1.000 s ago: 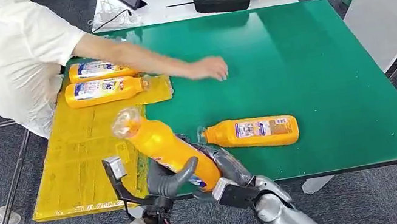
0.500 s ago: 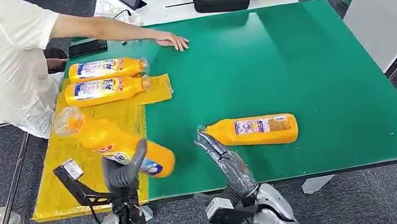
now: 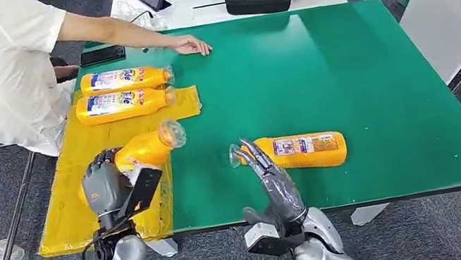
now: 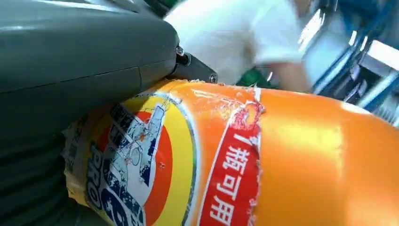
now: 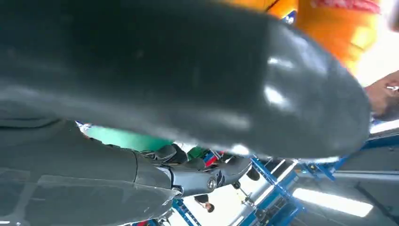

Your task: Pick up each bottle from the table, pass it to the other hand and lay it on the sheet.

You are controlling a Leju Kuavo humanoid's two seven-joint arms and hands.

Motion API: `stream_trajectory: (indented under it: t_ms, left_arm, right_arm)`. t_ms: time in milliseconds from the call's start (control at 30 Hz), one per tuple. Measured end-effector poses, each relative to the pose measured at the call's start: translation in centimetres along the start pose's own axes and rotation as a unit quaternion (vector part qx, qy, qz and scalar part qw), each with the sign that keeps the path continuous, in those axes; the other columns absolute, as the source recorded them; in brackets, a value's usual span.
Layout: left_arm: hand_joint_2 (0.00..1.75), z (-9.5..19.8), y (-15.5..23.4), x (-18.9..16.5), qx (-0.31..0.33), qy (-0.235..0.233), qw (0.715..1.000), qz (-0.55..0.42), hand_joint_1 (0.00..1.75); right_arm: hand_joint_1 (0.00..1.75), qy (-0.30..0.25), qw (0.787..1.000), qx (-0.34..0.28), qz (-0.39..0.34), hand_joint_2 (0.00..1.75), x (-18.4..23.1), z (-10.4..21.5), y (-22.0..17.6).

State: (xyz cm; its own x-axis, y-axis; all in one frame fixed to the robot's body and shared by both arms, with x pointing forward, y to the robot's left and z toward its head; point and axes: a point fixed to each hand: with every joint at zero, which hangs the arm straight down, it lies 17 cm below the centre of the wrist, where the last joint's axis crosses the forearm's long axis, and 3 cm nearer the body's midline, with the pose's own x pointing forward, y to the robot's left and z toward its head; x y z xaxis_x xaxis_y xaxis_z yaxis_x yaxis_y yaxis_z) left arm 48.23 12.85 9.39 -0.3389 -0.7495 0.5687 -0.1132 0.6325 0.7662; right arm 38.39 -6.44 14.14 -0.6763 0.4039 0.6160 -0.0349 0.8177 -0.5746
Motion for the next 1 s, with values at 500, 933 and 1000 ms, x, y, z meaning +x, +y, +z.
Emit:
stream_trajectory:
  t_ms: [500,933,1000]
  left_arm:
    - [1.75,-0.1,-2.9,-6.4,-0.137,0.045,0.988,-0.05,1.75]
    - [1.75,0.5,-4.9,-8.4,-0.294,0.048,0.955,-0.006,0.0]
    - [1.75,0.5,-4.9,-8.7,-0.305,0.047,0.951,-0.015,0.0]
  right_arm:
    - [0.0,0.006,1.0,-0.019,-0.02,0.0,-0.1,-0.7,-0.9]
    - [0.0,0.028,0.996,-0.048,-0.068,0.0,-0.3,-0.7,-1.3]
    - [0.0,0.028,0.996,-0.047,-0.071,0.0,-0.2,-0.6,-1.2]
